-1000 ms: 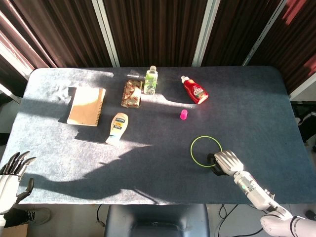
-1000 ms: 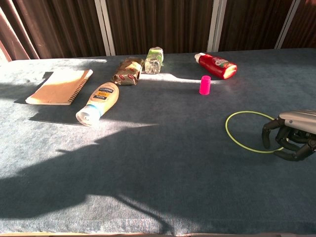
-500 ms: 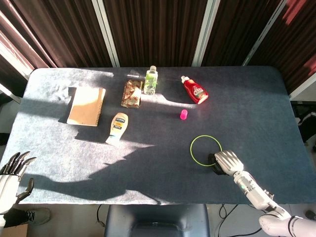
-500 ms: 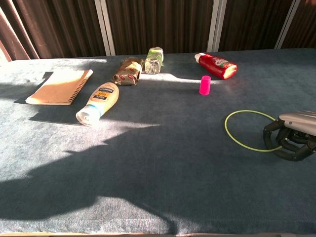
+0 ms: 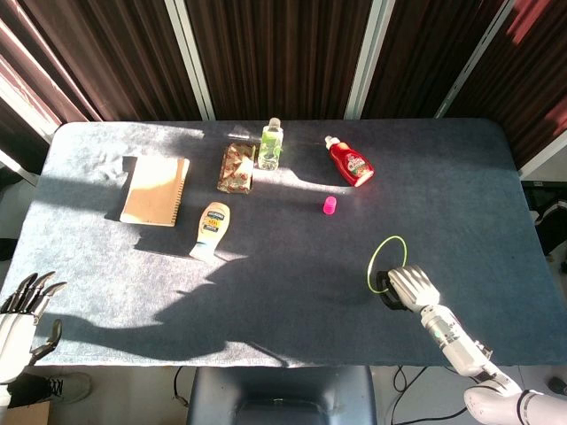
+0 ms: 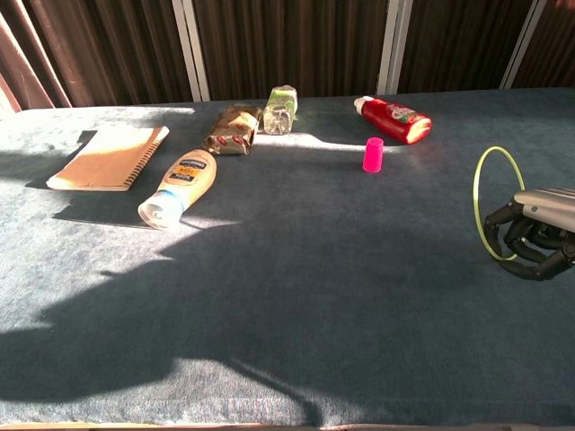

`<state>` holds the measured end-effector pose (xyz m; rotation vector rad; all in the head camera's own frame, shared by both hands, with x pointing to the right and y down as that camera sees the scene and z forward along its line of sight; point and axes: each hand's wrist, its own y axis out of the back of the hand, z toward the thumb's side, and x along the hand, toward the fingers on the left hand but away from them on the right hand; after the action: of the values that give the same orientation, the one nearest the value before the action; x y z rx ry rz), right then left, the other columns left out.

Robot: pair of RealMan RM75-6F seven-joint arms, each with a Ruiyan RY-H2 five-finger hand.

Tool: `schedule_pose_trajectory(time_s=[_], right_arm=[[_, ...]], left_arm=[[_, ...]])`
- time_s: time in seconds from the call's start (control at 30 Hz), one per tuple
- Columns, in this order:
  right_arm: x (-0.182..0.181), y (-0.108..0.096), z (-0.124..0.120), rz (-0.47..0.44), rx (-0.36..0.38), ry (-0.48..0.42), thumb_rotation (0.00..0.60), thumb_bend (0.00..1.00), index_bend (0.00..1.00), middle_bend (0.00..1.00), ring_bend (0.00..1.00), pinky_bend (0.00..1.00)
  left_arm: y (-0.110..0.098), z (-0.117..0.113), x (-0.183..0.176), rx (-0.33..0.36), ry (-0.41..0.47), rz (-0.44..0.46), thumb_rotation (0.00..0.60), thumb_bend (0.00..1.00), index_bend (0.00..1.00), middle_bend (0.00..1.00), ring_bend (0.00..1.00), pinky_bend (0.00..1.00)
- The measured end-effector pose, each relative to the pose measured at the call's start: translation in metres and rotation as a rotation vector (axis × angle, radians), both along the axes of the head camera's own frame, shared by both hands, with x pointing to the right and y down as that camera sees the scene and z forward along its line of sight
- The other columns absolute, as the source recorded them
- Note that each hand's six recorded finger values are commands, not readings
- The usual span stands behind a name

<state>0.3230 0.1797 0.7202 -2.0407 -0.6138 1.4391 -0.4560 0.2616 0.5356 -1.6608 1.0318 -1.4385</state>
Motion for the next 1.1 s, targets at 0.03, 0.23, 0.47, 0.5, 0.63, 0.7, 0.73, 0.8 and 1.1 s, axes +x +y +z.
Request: schedule_pose_trajectory(time_s=[0.03, 0.23, 0.47, 0.5, 0.63, 0.7, 0.73, 0.8, 1.1], right_arm=[[0.0, -0.001, -0.001, 0.005, 0.0, -0.005, 0.6, 0.5, 0.89, 0.93, 1.0, 1.0], [-0.005, -0.01, -0.008, 0.021, 0.0, -0.034, 0.6, 0.5, 0.89, 0.93, 1.0, 1.0], [-0.013, -0.024, -0.014, 0.04, -0.046, -0.054, 0.6, 0.5, 0.89, 0.93, 1.0, 1.0], [-0.014, -0.027, -0.014, 0.048, -0.059, -0.059, 0.6, 0.5, 0.89, 0.93, 1.0, 1.0], [-0.022, -0.043, -0.016, 0.069, -0.093, -0.076, 0.6, 0.5, 0.89, 0.93, 1.0, 1.0], [-0.03, -0.057, -0.017, 0.076, -0.093, -0.084, 0.6, 0.51, 0.89, 0.93, 1.0, 1.0], [-0.033, -0.062, -0.018, 0.077, -0.091, -0.086, 0.6, 0.53, 0.9, 0.93, 1.0, 1.0], [-0.041, -0.075, -0.019, 0.079, -0.085, -0.088, 0.6, 0.54, 0.9, 0.93, 1.0, 1.0], [-0.079, -0.115, -0.023, 0.059, -0.071, -0.085, 0.6, 0.6, 0.91, 0.93, 1.0, 1.0]], left_arm=[[0.0, 0.0, 0.0, 0.0, 0.0, 0.0, 0.6, 0.52, 0.19, 0.09, 0.01, 0.23], [0.0, 0.001, 0.001, -0.004, -0.002, 0.003, 0.6, 0.52, 0.19, 0.09, 0.01, 0.23], [0.0, 0.001, 0.001, -0.005, -0.001, 0.002, 0.6, 0.53, 0.19, 0.09, 0.01, 0.23], [-0.001, 0.002, 0.001, -0.006, -0.001, 0.003, 0.6, 0.52, 0.19, 0.09, 0.01, 0.23], [-0.001, 0.003, 0.001, -0.012, -0.004, 0.004, 0.6, 0.52, 0.19, 0.09, 0.02, 0.23], [-0.001, 0.003, 0.001, -0.013, -0.005, 0.003, 0.6, 0.52, 0.19, 0.09, 0.02, 0.23], [-0.001, 0.003, 0.001, -0.013, -0.005, 0.002, 0.6, 0.52, 0.19, 0.09, 0.02, 0.23], [-0.002, 0.003, 0.0, -0.012, -0.005, 0.0, 0.6, 0.52, 0.19, 0.09, 0.02, 0.23], [-0.002, 0.003, 0.0, -0.012, -0.003, -0.001, 0.6, 0.53, 0.19, 0.09, 0.02, 0.23]])
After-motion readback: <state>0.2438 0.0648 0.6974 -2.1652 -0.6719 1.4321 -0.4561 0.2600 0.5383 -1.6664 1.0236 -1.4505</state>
